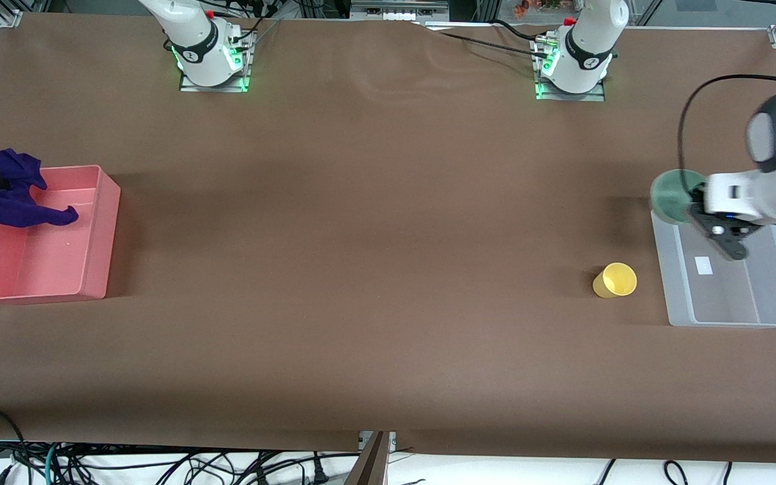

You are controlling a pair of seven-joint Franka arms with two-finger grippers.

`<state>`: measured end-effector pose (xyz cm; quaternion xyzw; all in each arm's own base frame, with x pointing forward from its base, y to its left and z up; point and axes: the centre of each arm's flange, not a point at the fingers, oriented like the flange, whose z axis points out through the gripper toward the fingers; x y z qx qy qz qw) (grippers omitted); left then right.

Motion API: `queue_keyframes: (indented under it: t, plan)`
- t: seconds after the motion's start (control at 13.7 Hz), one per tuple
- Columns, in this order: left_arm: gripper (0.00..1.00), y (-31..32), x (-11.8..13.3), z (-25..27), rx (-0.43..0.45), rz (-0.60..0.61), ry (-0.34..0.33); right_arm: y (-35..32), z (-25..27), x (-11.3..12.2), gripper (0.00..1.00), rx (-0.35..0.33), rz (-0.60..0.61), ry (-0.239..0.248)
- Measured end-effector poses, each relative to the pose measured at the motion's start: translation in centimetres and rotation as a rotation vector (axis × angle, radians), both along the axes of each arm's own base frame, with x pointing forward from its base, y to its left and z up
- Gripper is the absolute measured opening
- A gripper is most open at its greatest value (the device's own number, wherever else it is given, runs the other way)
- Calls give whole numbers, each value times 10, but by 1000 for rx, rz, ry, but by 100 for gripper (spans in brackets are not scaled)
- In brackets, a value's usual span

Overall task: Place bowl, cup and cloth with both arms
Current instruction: 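Carry the cloth into the pink bin while the left gripper moves the bowl, then release the cloth and bowl, then raise both grippers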

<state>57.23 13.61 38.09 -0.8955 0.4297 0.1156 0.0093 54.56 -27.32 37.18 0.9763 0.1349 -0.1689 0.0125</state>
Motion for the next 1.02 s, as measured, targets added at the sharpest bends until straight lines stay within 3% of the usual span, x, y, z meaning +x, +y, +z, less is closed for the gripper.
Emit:
queue_keyframes:
  t: [0.22,0.44,0.58,0.87,1.02]
  plan:
    - [4,97,1,-25,-12,25,29,-22,-56,-16,7,-16,-5,9]
    - [4,165,5,-89,-39,52,26,-29,-103,-31,7,-19,-14,49]
    - [4,173,15,-132,-47,51,-9,-28,-119,-33,7,-24,-9,47]
    - [4,161,28,-182,-90,51,-51,-25,-169,-38,7,-31,-16,-11]
    - [18,161,31,-182,-91,51,-60,-25,-189,-37,7,-37,-19,-28]
